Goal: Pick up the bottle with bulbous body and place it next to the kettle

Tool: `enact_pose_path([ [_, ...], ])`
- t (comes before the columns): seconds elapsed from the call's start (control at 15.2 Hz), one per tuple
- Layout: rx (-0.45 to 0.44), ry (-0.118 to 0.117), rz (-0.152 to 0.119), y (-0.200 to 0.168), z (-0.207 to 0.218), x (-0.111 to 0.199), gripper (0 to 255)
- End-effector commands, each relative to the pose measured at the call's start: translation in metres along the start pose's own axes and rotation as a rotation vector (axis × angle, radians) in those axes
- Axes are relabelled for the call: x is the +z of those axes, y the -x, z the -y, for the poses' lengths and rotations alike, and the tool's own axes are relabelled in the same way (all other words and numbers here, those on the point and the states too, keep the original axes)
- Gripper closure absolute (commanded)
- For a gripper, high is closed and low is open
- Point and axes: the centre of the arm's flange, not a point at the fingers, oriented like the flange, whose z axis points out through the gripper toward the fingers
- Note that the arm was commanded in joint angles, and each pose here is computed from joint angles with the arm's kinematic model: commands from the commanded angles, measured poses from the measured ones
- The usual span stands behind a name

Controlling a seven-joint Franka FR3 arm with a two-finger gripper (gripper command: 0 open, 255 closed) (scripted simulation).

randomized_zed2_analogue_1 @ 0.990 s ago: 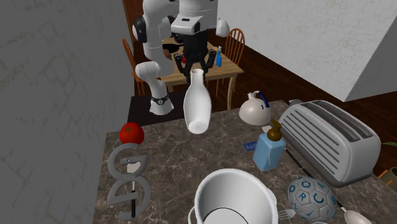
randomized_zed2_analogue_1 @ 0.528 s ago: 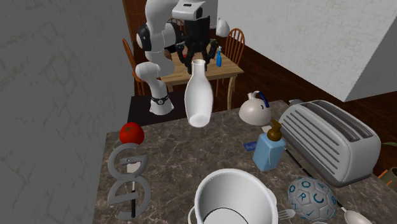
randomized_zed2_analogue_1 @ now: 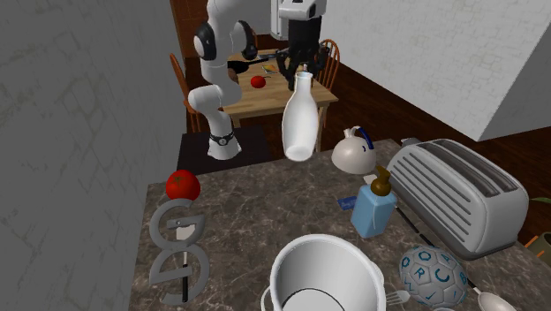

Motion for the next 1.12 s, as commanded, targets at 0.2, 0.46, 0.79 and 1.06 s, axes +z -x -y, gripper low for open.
enact_pose_path([
  [0.2, 0.001, 0.0, -0.001, 0.023, 0.061, 0.001, 255],
  [0.46, 0.001, 0.0, -0.001, 0.042, 0.111, 0.002, 255],
  [0.79, 0.002, 0.0, -0.001, 0.066, 0.173, 0.003, 255],
  [1.06, 0.002, 0.0, -0.001, 0.065, 0.172, 0.025, 255],
])
